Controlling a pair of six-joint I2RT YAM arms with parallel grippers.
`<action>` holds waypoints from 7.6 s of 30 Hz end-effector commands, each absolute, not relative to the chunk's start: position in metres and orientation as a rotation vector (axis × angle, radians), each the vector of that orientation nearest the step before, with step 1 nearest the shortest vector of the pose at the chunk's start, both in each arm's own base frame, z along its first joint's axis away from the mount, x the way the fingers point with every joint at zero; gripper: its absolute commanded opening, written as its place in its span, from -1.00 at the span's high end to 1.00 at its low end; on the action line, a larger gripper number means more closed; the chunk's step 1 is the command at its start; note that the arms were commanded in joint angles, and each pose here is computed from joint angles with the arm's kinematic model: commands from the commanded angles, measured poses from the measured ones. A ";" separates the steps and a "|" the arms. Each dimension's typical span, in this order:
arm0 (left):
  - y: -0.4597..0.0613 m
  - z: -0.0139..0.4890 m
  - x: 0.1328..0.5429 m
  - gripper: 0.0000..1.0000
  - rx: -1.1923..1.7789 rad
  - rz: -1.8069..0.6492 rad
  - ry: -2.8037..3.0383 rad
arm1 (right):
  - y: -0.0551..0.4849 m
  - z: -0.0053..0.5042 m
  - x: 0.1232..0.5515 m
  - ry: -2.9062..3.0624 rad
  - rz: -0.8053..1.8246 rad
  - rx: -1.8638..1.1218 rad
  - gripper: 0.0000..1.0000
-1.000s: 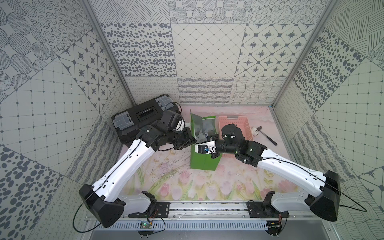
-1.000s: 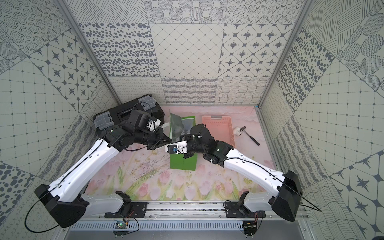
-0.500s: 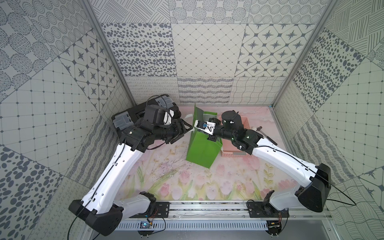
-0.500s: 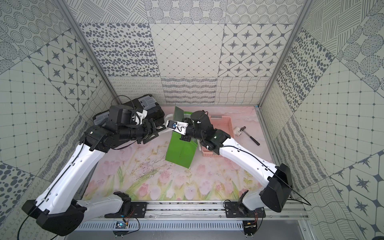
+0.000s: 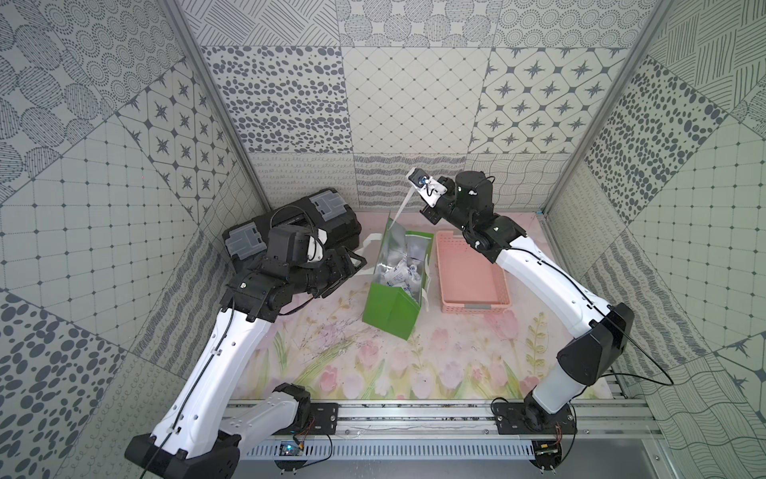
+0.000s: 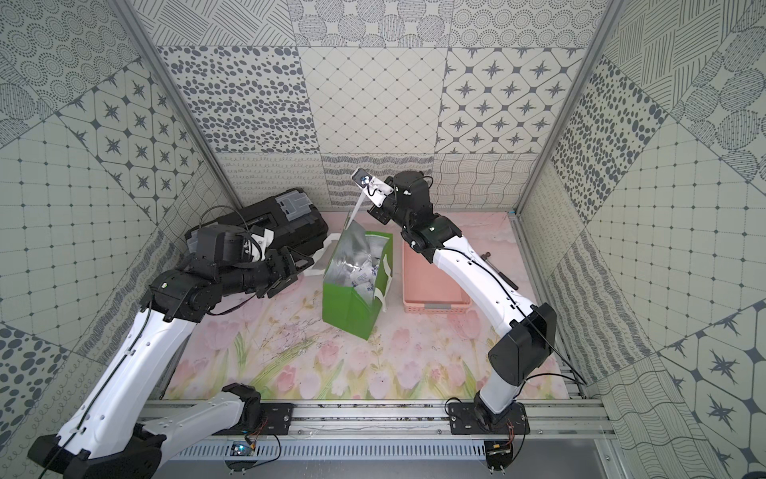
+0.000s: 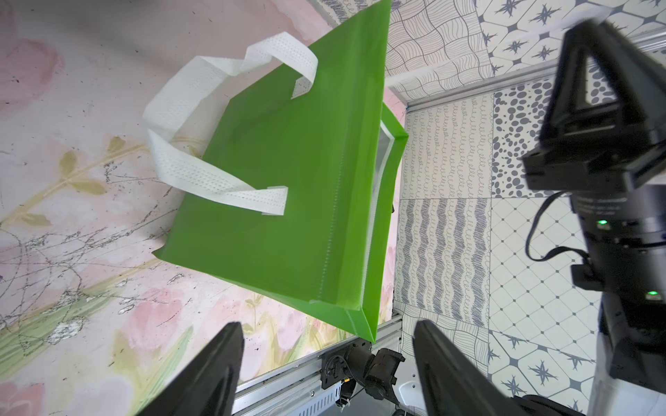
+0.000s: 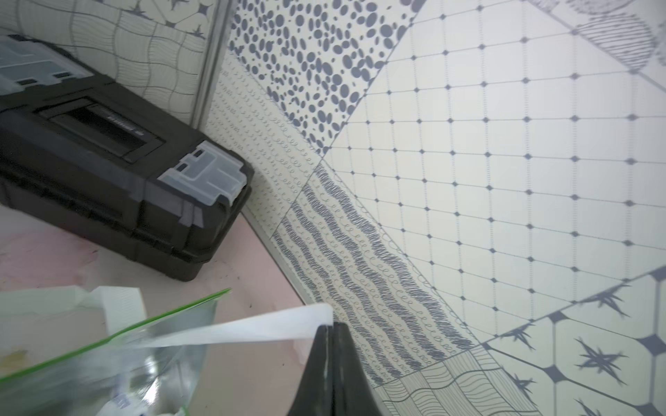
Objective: Place the ice pack in the delivery bag
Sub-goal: Tear off the adhesive seal from the delivery bag, then close the delivery bag at the center of the board, then adjust the delivery bag at the center of the board, then close the delivery bag at the center of the board.
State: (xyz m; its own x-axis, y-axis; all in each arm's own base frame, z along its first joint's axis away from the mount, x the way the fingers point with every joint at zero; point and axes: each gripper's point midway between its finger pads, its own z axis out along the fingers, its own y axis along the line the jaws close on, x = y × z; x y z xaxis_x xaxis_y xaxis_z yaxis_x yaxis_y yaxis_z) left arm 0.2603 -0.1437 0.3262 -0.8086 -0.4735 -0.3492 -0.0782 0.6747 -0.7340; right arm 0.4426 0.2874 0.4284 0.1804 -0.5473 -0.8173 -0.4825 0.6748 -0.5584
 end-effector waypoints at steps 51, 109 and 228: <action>-0.144 0.319 0.246 -0.91 0.129 -0.847 2.269 | -0.014 0.260 0.359 2.280 -0.028 -0.256 -0.58; -0.197 0.235 0.288 1.00 0.842 -0.976 1.771 | 0.210 0.220 0.324 1.960 0.694 -1.142 0.45; -0.182 0.241 0.286 -0.62 0.970 -1.420 1.618 | 0.375 0.229 0.262 1.624 0.694 -1.254 0.61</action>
